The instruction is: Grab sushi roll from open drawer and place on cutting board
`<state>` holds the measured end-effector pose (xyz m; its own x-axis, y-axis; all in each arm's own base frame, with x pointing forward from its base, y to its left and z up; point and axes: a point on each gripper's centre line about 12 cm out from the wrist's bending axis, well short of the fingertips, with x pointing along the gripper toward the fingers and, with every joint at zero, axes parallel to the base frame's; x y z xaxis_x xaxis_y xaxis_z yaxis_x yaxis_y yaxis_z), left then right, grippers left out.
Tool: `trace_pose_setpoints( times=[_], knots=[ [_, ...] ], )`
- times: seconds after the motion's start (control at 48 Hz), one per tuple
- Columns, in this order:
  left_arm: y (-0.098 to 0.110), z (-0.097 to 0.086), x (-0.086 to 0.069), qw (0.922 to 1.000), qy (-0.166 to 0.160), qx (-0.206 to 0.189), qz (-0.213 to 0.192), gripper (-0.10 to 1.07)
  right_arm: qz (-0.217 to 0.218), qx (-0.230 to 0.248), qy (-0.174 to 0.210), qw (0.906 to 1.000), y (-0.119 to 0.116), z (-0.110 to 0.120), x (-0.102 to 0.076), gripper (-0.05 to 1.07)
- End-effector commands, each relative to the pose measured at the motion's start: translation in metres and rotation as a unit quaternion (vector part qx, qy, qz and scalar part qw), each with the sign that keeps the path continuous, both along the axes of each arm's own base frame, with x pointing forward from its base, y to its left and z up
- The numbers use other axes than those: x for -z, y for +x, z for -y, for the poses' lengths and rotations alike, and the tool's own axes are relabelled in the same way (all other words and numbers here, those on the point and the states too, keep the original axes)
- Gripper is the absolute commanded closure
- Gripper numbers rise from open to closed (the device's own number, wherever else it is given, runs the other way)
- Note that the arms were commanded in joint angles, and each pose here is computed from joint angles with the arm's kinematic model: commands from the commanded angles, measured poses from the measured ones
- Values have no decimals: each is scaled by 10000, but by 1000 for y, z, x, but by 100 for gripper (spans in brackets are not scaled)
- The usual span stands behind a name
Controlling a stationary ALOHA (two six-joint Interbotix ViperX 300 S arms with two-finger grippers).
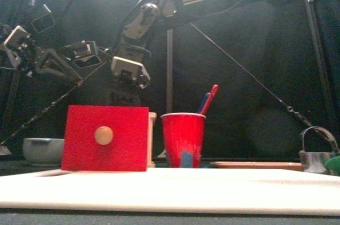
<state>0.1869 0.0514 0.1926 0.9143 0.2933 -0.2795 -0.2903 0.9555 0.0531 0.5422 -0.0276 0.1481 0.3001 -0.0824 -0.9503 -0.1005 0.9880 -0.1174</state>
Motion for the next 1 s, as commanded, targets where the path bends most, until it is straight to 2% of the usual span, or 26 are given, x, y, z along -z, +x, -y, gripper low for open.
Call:
trace_pose_setpoints(
  times=[0.0,0.146,0.375,0.979],
  knots=[
    [3,-1,-6,9999,25,-23,95,37,89,74,137,9998,-2,3,-12,20],
    [3,-1,-7,9999,25,-23,95,37,79,155,270,9995,-3,9,-16,20],
    [3,-2,-7,9999,35,-47,99,37,27,222,273,9994,-4,18,-14,20],
    [2,-4,-6,9999,25,-85,72,37,-159,266,233,9992,-6,24,5,21]
  ],
)
